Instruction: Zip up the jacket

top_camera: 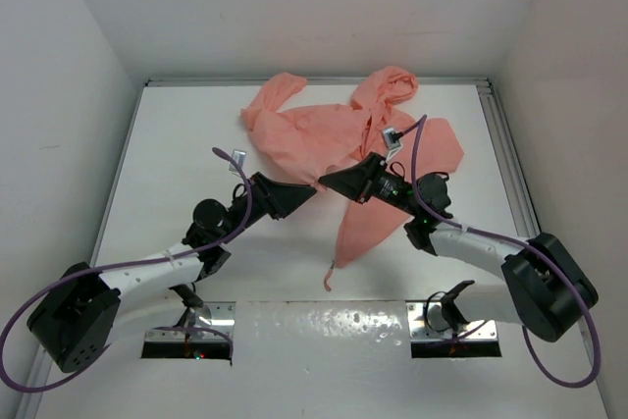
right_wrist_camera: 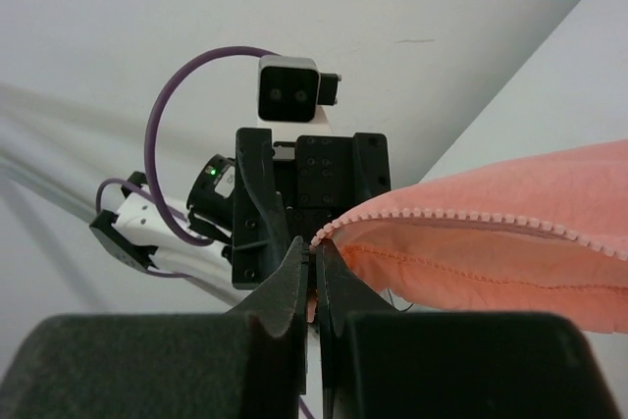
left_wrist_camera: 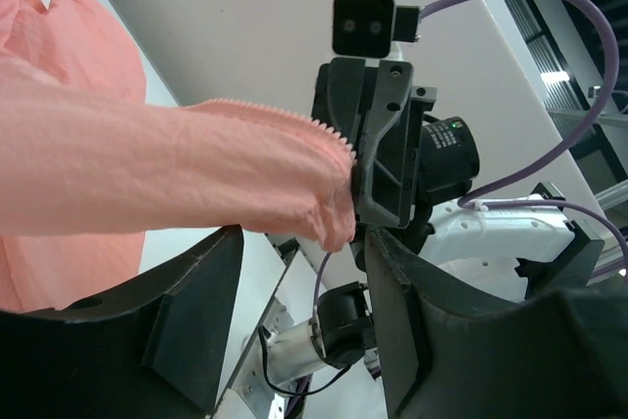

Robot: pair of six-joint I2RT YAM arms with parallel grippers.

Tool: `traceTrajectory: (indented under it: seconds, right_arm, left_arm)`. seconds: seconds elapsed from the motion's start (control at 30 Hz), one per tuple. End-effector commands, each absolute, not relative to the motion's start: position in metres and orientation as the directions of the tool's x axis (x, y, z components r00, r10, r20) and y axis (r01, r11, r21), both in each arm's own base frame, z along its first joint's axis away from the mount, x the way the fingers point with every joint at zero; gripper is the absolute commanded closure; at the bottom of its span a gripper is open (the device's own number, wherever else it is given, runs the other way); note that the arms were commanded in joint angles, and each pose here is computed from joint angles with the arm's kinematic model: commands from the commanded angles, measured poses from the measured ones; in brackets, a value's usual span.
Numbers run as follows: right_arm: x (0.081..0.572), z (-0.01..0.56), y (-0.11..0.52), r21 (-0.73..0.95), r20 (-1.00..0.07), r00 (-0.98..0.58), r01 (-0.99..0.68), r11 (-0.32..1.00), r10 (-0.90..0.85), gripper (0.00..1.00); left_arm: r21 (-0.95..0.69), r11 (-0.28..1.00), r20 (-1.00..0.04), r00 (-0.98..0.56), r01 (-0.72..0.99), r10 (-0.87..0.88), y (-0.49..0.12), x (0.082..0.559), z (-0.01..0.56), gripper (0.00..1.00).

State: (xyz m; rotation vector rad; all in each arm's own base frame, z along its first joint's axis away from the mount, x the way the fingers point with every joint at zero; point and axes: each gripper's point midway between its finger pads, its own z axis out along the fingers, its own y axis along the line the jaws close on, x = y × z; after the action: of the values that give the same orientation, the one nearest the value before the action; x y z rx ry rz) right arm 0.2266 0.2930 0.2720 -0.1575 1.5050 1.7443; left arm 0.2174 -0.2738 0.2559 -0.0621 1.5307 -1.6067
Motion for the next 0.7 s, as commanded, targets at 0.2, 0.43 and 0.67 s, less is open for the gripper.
traceTrajectory:
  seconds: [0.2,0.43,0.67]
  right_arm:
    - [0.217,0.300,0.298,0.741,-0.554,-0.684,-0.665,-0.094,0.475,1.00]
    - [0.217,0.298,0.302,0.754,-0.534,-0.711,-0.645,-0.122,0.457,1.00]
    - [0.223,0.290,0.305,0.773,-0.527,-0.719,-0.627,-0.098,0.453,1.00]
  left_arm:
    - [-0.767,0.113,-0.550,-0.555,0.632,-0.624,-0.276,0.218,0.287,0.52]
    - [-0.752,0.114,-0.568,-0.551,0.649,-0.612,-0.280,0.218,0.288,0.53]
    - [-0.745,0.134,-0.581,-0.537,0.653,-0.611,-0.279,0.220,0.287,0.86]
